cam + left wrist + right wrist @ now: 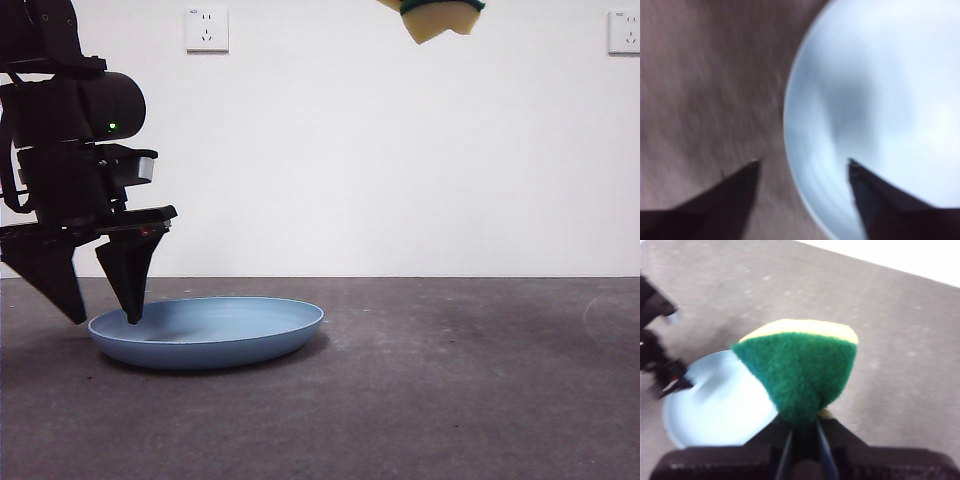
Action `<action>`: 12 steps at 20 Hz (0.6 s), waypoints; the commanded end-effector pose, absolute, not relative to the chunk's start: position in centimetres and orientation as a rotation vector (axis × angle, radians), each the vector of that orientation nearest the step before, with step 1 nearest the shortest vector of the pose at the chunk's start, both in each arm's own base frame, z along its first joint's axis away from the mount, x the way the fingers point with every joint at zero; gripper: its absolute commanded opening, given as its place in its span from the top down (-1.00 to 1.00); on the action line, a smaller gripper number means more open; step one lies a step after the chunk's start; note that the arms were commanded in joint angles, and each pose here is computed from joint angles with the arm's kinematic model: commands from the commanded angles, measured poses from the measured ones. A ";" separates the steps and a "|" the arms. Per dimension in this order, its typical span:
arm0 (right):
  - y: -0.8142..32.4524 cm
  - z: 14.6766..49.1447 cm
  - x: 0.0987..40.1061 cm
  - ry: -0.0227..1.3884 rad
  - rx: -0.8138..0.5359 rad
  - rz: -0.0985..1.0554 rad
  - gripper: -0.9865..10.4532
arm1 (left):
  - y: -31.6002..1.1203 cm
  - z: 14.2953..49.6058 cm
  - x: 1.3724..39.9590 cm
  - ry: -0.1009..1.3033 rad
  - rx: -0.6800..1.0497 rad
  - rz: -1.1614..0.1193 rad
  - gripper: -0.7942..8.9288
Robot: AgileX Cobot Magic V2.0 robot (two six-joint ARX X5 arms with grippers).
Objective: Pick up the plate,pick up the cloth,clean the plate with the cloth
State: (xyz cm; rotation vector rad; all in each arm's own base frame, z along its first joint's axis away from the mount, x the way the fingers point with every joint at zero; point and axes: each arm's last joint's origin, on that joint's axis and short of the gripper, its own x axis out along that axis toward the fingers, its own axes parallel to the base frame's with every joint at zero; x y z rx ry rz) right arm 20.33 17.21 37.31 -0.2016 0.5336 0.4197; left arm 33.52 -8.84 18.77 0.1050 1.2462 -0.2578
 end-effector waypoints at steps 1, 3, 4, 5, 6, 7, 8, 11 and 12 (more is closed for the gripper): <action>17.2 36.3 21.4 0.561 -0.224 0.370 0.86 | -9.4 19.2 33.0 1.249 0.085 -0.287 -0.01; 17.0 35.3 22.6 0.611 -0.230 0.346 0.86 | -10.0 20.6 32.4 1.209 0.075 -0.302 -0.01; 16.9 34.5 23.4 0.648 -0.230 0.321 0.86 | -10.3 21.6 31.9 1.181 0.073 -0.314 -0.01; 16.9 33.6 24.2 0.688 -0.232 0.297 0.86 | -10.7 22.7 31.3 1.148 0.078 -0.331 -0.01; 16.9 32.6 25.1 0.729 -0.235 0.272 0.86 | -11.0 23.7 30.7 1.122 0.076 -0.342 -0.01; 17.0 31.4 26.0 0.769 -0.237 0.255 0.86 | -11.2 24.8 30.0 1.090 0.073 -0.356 -0.01; 17.0 30.4 26.8 0.808 -0.236 0.261 0.86 | -11.5 25.8 29.3 1.062 0.075 -0.371 -0.01; 17.7 26.1 29.4 0.960 -0.225 0.302 0.86 | -12.1 28.7 27.0 0.980 0.085 -0.424 0.00; 17.9 24.8 30.0 0.998 -0.238 0.291 0.86 | -12.1 29.4 26.3 0.960 0.088 -0.437 0.00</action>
